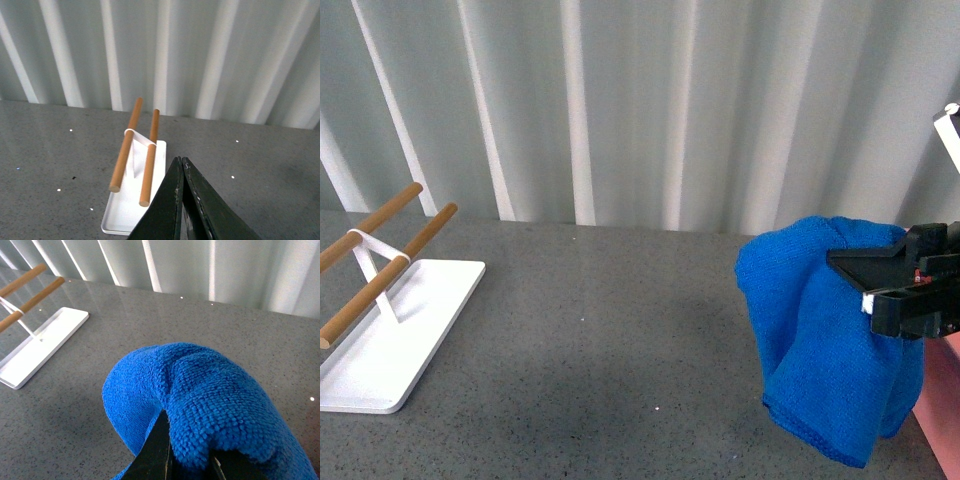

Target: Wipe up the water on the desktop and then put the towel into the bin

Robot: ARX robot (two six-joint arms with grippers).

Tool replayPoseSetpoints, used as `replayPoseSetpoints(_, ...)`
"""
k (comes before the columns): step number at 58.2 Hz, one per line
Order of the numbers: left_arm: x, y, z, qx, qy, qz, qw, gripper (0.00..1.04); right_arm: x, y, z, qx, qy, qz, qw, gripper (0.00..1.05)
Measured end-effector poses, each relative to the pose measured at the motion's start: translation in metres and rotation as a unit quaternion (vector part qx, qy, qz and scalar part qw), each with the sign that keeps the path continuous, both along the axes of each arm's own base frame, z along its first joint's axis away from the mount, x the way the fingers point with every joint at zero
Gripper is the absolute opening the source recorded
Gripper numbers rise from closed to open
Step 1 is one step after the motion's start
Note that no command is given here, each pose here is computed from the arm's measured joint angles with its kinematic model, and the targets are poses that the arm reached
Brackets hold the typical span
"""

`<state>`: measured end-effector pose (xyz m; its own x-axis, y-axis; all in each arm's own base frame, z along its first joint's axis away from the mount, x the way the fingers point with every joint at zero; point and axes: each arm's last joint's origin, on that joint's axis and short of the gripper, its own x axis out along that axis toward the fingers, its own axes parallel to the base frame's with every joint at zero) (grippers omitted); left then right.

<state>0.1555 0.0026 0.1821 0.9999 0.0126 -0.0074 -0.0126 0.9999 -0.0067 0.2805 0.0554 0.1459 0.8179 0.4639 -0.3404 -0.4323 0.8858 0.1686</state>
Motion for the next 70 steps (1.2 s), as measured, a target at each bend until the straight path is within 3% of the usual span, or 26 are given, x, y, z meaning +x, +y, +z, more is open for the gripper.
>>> replayPoseSetpoints(20, -0.019, -0.002, -0.011, 0.000, -0.004, -0.006, 1.000, 0.04, 0.006, 0.004, 0.004, -0.032, 0.013, -0.022, 0.999, 0.06)
replayPoseSetpoints(40, -0.032, -0.002, -0.007, 0.001, -0.017, -0.006, 1.000, 0.04, 0.005, 0.002, -0.003, -0.059, 0.036, -0.041, 0.997, 0.06)
replayPoseSetpoints(70, -0.046, -0.002, -0.007, 0.001, -0.018, -0.006, 1.000, 0.04, 0.007, 0.002, -0.008, -0.061, 0.040, -0.047, 0.996, 0.06)
